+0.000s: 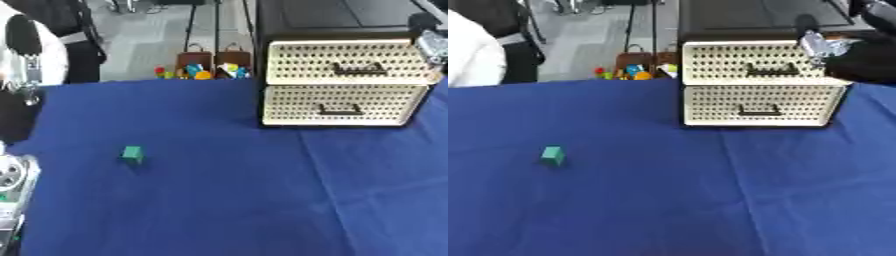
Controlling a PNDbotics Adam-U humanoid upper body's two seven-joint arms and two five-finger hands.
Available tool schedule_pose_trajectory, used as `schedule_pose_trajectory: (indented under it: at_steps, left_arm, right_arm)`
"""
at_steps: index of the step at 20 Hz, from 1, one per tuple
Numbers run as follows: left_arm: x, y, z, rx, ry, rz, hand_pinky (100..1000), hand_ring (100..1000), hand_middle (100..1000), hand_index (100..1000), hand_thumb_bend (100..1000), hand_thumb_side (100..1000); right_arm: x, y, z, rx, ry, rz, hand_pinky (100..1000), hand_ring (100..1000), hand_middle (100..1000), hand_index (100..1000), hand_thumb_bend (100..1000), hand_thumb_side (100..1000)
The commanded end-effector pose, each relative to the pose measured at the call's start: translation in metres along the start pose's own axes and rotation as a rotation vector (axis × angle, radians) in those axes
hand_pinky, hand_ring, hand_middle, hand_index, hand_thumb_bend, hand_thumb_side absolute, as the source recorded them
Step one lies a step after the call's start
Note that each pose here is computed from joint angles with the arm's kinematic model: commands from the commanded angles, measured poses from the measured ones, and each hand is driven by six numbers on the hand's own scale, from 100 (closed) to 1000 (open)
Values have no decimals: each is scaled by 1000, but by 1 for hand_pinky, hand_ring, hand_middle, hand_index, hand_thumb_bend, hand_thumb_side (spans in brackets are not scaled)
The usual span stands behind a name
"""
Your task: Pick up objects from table and place into drawer.
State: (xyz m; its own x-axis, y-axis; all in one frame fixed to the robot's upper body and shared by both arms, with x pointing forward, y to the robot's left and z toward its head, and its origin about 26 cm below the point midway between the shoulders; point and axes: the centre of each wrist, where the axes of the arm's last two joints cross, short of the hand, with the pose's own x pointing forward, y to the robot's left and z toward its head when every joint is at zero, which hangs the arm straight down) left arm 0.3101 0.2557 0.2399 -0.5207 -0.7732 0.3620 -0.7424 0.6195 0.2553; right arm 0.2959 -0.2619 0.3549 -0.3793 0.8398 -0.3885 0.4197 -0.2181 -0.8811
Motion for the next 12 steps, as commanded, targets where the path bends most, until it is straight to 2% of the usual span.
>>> schedule_pose_trajectory:
  at_steps: [1, 5, 6, 9, 12]
  left_arm:
    - [3, 4, -4, 11, -20, 4, 832, 962, 874, 955, 439, 1000]
    - [3, 3, -4, 10, -19, 8, 830, 961, 872, 952, 435, 1000]
    - [3, 3, -4, 11, -18, 9, 829, 960, 871, 951, 433, 1000]
    - [3, 3, -3, 11, -17, 12, 828, 959, 870, 951, 425, 1000]
    - [3, 3, -3, 13, -13, 14, 826, 958, 868, 949, 419, 1000]
  right_arm:
    - [-6, -8, 6, 39, -22, 24, 252, 454, 638, 914, 239, 801]
    - [-6, -4, 8, 99, -36, 6, 228, 426, 612, 933, 431, 730]
    - [-6, -3, 8, 111, -38, 2, 223, 420, 604, 940, 507, 697]
    - [-6, -2, 8, 143, -49, -9, 221, 418, 589, 943, 535, 694]
    - [-6, -2, 8, 161, -51, -14, 216, 418, 565, 955, 521, 675]
